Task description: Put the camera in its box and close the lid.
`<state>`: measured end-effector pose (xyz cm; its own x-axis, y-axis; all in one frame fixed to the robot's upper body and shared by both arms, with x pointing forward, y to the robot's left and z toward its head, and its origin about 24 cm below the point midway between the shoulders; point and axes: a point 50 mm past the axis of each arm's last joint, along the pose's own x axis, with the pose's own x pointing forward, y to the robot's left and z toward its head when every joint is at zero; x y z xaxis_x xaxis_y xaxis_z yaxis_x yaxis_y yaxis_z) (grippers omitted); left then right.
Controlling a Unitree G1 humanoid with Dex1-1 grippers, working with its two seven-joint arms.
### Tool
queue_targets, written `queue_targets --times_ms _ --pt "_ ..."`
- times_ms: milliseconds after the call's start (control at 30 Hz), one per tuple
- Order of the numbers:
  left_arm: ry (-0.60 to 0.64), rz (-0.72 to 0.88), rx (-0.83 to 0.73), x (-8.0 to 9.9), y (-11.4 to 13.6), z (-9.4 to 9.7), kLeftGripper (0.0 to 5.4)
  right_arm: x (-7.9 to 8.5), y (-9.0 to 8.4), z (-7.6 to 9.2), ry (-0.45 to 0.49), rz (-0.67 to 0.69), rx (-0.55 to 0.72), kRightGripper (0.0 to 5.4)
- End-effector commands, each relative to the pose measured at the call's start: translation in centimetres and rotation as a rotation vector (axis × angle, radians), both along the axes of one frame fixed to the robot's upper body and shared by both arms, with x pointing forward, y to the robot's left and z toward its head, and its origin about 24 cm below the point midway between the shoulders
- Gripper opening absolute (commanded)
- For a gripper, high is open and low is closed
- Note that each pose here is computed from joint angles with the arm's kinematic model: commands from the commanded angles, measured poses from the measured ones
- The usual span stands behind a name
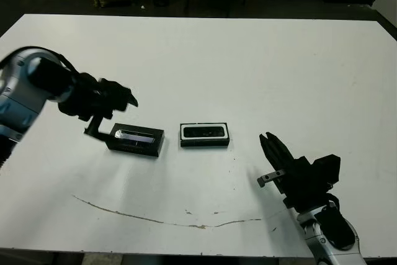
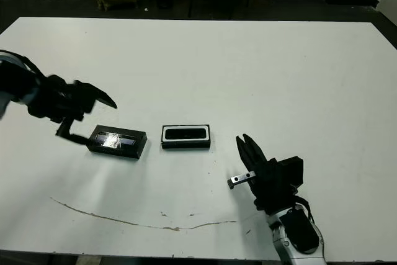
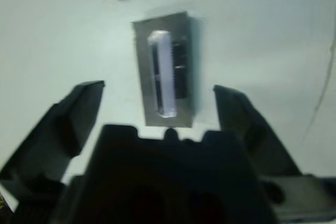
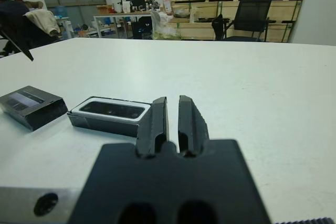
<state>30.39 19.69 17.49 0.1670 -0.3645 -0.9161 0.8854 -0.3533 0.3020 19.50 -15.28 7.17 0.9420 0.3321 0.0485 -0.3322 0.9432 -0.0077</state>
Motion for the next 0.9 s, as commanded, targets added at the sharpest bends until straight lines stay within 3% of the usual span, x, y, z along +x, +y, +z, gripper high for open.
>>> queue_targets --times_ms 33,267,900 --pt "0.026 -0.042 0.095 0.3 -0.7 0.0 5.38 -0.1 -0.2 -0.7 0.029 -0.005 -0.009 0.00" --pt "0.104 -0.043 0.163 1.7 -1.3 -0.5 5.38 -0.3 0.1 -1.0 0.056 -0.014 -0.012 0.00" --pt "0.229 0.020 0.062 4.4 0.0 -3.0 5.38 -0.7 0.3 -1.3 0.078 -0.016 -0.006 0.00"
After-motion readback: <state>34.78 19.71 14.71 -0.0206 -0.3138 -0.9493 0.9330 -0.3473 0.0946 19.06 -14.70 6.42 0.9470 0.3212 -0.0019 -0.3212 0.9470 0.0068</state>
